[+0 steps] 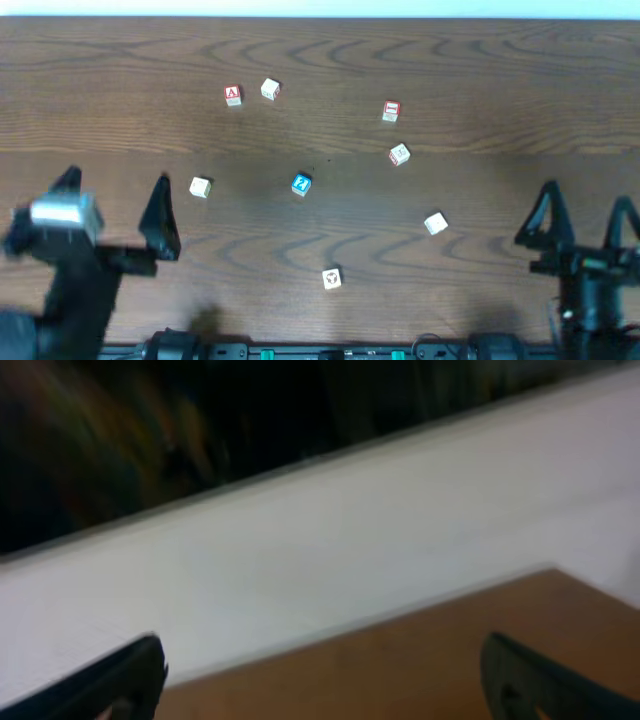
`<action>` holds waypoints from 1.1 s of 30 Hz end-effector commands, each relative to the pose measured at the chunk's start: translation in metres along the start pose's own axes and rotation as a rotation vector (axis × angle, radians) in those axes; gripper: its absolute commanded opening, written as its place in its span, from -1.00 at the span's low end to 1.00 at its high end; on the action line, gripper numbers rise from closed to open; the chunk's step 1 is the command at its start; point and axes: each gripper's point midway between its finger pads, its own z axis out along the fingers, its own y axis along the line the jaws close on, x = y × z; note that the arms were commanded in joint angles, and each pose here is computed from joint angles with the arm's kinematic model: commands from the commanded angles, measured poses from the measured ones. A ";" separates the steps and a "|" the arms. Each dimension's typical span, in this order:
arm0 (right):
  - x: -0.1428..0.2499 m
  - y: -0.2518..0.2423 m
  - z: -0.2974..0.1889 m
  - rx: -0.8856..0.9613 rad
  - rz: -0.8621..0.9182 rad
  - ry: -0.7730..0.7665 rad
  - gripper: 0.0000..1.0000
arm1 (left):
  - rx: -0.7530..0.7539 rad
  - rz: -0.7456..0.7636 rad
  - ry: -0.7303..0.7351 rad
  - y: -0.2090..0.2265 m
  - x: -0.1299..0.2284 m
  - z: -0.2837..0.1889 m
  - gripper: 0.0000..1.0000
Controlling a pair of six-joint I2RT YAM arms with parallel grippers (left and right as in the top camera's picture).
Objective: Spell out Ai2
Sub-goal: 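Reach the left gripper to the red A block and grasp it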
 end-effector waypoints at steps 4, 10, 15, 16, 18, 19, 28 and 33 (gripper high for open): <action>0.029 0.025 0.049 -0.017 -0.040 0.452 0.98 | -0.002 -0.032 0.424 -0.001 0.010 0.044 0.91; 0.102 0.045 0.073 -0.093 0.033 0.893 0.98 | 0.063 -0.101 0.778 -0.014 0.057 0.092 0.91; 0.160 0.030 0.092 -0.012 0.038 1.122 0.98 | -0.023 -0.068 0.959 0.004 0.104 0.144 0.91; 0.170 0.025 0.097 0.027 0.052 1.154 0.98 | -0.042 -0.060 0.980 0.008 0.111 0.153 0.91; 0.186 0.016 0.108 0.091 0.069 1.191 0.98 | -0.088 -0.038 1.023 0.018 0.130 0.181 0.91; 0.193 0.013 0.113 0.113 0.074 1.204 0.98 | -0.097 -0.033 1.030 0.020 0.136 0.191 0.91; 0.238 0.012 0.130 0.146 0.066 1.317 0.99 | -0.104 0.002 0.947 0.028 0.185 0.306 0.91; 0.241 0.016 0.129 0.145 0.069 1.325 0.98 | -0.186 -0.183 0.952 0.030 0.228 0.348 0.91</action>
